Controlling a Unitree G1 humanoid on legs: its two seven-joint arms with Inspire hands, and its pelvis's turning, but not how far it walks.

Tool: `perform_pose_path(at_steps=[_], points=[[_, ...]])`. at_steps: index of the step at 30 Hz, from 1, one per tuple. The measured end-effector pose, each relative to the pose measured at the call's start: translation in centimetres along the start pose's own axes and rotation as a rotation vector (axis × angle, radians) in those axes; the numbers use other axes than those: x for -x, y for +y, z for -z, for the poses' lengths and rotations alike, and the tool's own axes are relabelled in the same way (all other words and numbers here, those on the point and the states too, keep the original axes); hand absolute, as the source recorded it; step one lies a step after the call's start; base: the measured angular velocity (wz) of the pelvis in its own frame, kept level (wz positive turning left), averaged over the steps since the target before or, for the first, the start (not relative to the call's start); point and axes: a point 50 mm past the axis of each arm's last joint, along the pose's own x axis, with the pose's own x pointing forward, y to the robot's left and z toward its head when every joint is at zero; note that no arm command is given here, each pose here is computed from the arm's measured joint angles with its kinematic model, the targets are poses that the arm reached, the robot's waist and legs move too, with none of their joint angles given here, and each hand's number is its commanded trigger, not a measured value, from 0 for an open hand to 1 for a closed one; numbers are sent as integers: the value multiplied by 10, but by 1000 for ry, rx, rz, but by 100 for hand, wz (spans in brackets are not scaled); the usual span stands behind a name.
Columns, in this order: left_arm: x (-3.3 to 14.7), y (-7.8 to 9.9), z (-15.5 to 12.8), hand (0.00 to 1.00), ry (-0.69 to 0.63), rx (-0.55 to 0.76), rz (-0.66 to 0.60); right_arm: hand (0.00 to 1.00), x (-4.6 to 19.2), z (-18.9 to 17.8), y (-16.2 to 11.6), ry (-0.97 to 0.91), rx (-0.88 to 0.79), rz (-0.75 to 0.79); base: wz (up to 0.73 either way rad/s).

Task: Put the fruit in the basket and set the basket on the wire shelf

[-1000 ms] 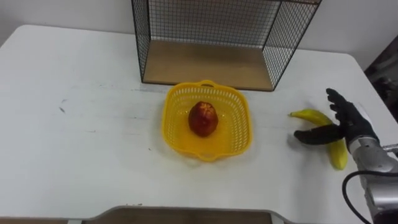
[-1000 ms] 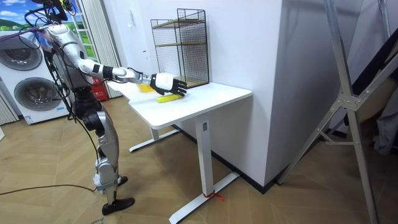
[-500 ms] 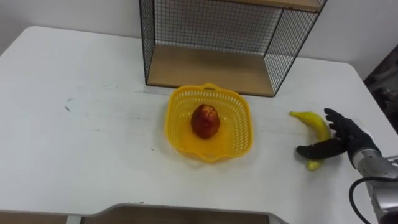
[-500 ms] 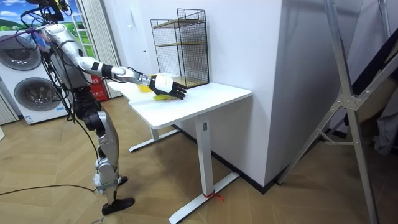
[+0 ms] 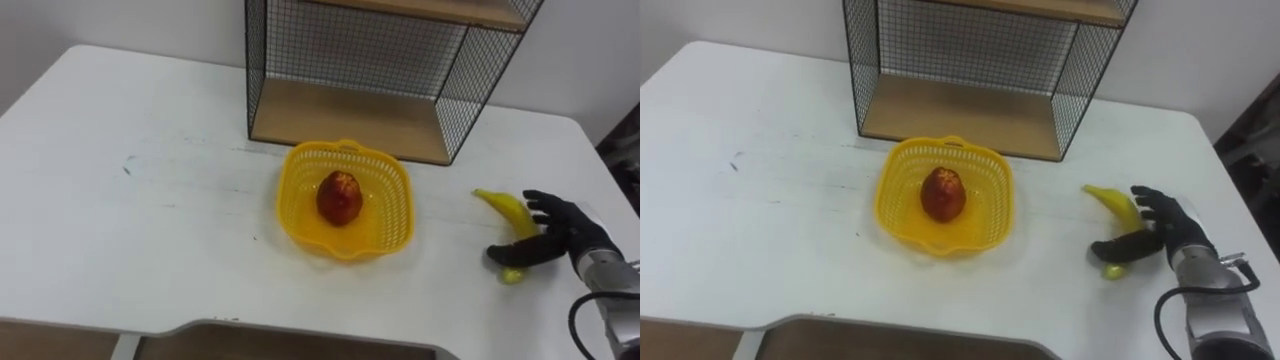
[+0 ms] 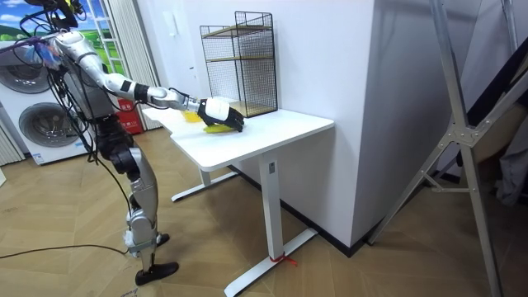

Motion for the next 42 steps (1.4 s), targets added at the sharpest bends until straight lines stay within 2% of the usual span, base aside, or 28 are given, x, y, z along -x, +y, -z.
perform_pose_path(at_steps=[4,15,27,35,38,42], points=[[0,-2,2,0,20,-16,8,100,0,5,-4,38,74,15,0],[-2,6,-10,0,-6,-51,-8,100,-1,8,0,62,69,-6,-3],[-3,9,-26,0,-57,-39,-19,100,-1,-4,2,19,26,-14,-3],[-3,1,-35,0,-76,-69,1,100,7,-24,21,-107,-133,-73,-9],[-3,0,-33,0,-72,-70,-1,100,14,-19,28,-129,-272,-102,0],[-3,-1,-32,0,-70,-70,2,100,25,-28,53,-208,-452,-196,0]])
